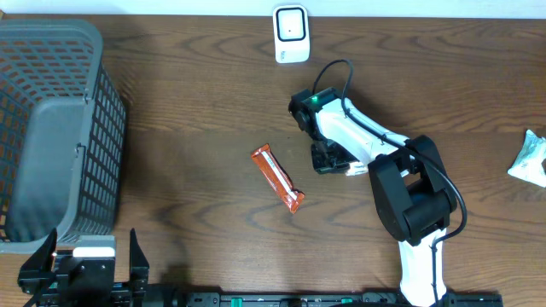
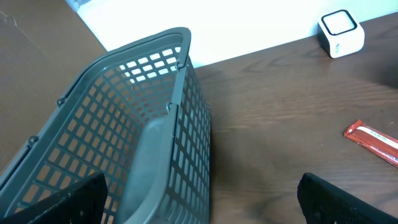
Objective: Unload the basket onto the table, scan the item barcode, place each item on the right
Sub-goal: 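Lower the Kleenex pack onto the table right of the Top bar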
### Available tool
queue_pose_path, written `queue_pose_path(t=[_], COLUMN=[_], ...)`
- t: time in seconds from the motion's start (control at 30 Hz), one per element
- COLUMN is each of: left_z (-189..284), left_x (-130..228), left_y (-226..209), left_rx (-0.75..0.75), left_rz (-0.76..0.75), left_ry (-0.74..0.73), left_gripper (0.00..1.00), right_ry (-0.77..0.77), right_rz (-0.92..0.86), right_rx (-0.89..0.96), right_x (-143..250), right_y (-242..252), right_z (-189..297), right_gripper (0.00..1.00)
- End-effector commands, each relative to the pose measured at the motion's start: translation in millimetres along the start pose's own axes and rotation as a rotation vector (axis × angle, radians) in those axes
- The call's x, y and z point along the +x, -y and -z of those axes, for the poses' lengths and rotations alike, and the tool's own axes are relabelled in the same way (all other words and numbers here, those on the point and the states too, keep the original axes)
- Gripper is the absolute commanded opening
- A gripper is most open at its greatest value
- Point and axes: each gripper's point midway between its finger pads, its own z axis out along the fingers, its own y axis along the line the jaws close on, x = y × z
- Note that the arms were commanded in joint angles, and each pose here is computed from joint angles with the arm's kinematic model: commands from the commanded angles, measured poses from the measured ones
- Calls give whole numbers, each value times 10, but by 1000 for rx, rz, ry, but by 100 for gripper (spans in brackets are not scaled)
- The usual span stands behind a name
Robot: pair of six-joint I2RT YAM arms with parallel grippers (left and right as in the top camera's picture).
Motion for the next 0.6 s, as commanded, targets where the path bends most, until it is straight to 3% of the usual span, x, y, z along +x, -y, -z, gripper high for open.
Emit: queue_pose_path(t=[0.0,0.13,0.3,0.57], left_z=[17,16,16,16], left_x=[0,-1,-1,-1], left_y=[0,0,0,0], left_rx=[0,0,0,0], left_rz=[-10,-10,-10,-10], left_ry=[8,8,8,8], left_gripper=[98,98,98,98], right_ry=[33,10,20,168], right_rz=[-95,-92,-105,-167], right_rx=[184,196,83,-50], right_x=[-35,12,54,-320], right_y=[339,392,296,318], right_z=[-11,-9,167,324], right_gripper=[1,1,1,1])
